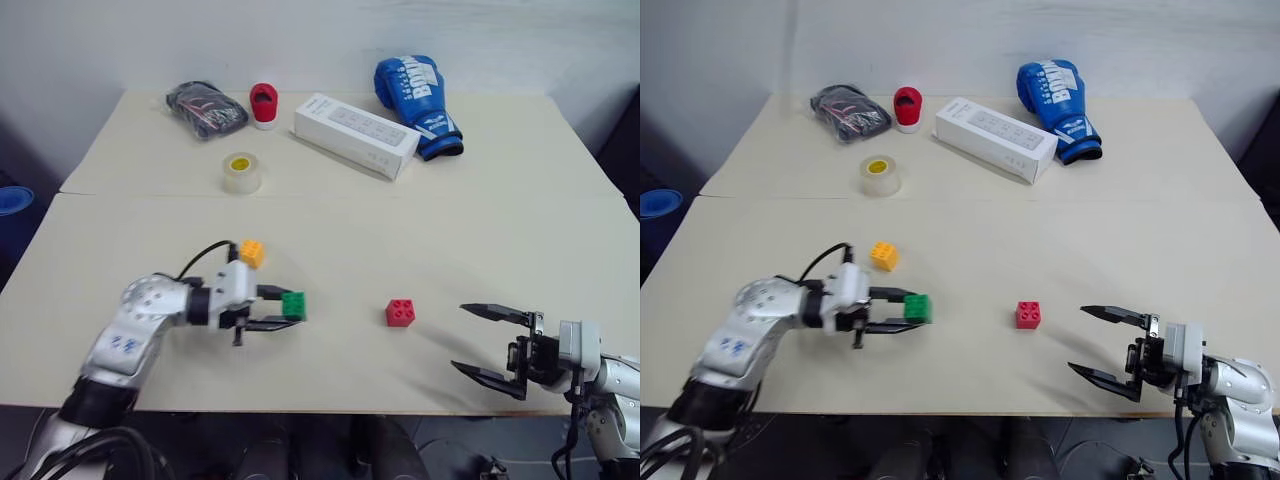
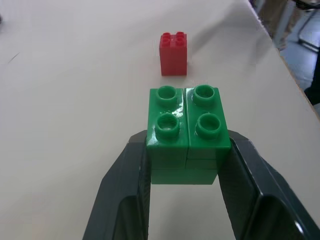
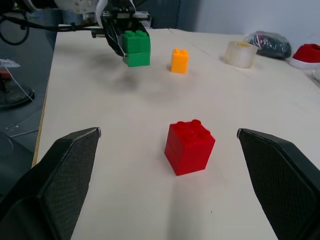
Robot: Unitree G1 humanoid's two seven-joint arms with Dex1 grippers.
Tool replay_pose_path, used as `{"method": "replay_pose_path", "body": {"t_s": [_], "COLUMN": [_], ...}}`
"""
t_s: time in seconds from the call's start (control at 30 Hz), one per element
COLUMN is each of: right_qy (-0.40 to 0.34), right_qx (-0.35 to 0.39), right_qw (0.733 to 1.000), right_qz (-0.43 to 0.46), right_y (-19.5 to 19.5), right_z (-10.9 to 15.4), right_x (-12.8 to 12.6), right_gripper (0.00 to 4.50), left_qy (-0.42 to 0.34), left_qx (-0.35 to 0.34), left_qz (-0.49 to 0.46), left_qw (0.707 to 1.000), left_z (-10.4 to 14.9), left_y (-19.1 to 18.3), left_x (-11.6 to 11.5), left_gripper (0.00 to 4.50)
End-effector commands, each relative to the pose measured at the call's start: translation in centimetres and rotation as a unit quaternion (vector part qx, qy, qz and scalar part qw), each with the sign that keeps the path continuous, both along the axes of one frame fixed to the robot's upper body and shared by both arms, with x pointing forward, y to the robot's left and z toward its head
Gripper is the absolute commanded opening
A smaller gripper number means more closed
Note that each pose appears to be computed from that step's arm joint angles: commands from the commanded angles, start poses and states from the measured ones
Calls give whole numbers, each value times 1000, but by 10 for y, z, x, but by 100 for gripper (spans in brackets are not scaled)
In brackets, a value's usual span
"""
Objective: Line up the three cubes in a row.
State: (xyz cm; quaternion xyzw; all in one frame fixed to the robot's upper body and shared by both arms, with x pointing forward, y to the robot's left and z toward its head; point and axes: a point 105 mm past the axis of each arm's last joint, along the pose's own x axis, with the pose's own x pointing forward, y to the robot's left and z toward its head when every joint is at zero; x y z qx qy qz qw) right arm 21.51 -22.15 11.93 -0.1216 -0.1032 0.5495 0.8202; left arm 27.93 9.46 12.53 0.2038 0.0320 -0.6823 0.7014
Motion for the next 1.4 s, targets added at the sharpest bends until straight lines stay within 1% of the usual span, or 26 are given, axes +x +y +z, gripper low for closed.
{"method": "replay_pose_path", "body": {"t_s": [0.03,0.2,0.43,0.53,0.73,0.8,0.83,0.93,1.03,1.13,1.27,1.33,1.4], "right_qy": [-31,-35,-38,-35,-30,-27,-26,-24,-22,-15,-15,-21,-27], "right_qx": [-4,-2,2,3,3,2,2,2,3,2,3,5,18], "right_qw": [999,999,999,999,999,999,999,999,999,1000,1000,1000,999], "right_qz": [-10,-27,-33,-34,-30,-30,-30,-29,-26,-19,-16,-16,-24], "right_y": [1,8,27,30,31,29,28,26,24,24,22,21,19], "right_z": [14,19,28,29,27,26,25,24,22,21,20,22,25], "right_x": [-5,-9,-10,-9,-9,-7,-7,-6,-6,-7,-8,-8,-6], "right_gripper": [450,450,450,450,450,450,450,450,450,450,450,450,450], "left_qy": [2,-15,-23,-24,-8,-3,-2,-14,-36,-48,-49,-46,-27], "left_qx": [31,41,48,45,37,37,35,27,7,13,8,-24,-65], "left_qz": [-37,-38,-27,-10,-5,-5,-4,5,19,35,95,145,186], "left_qw": [999,998,998,999,999,999,999,1000,999,998,994,988,980], "left_z": [-12,-19,-29,-30,-32,-32,-31,-26,-12,-7,-2,7,15], "left_y": [-12,-27,-35,-39,-42,-41,-41,-40,-32,-14,24,45,64], "left_x": [4,18,22,25,23,22,22,25,25,19,4,-3,-14], "left_gripper": [148,148,148,148,148,221,241,337,423,423,423,423,423]}}
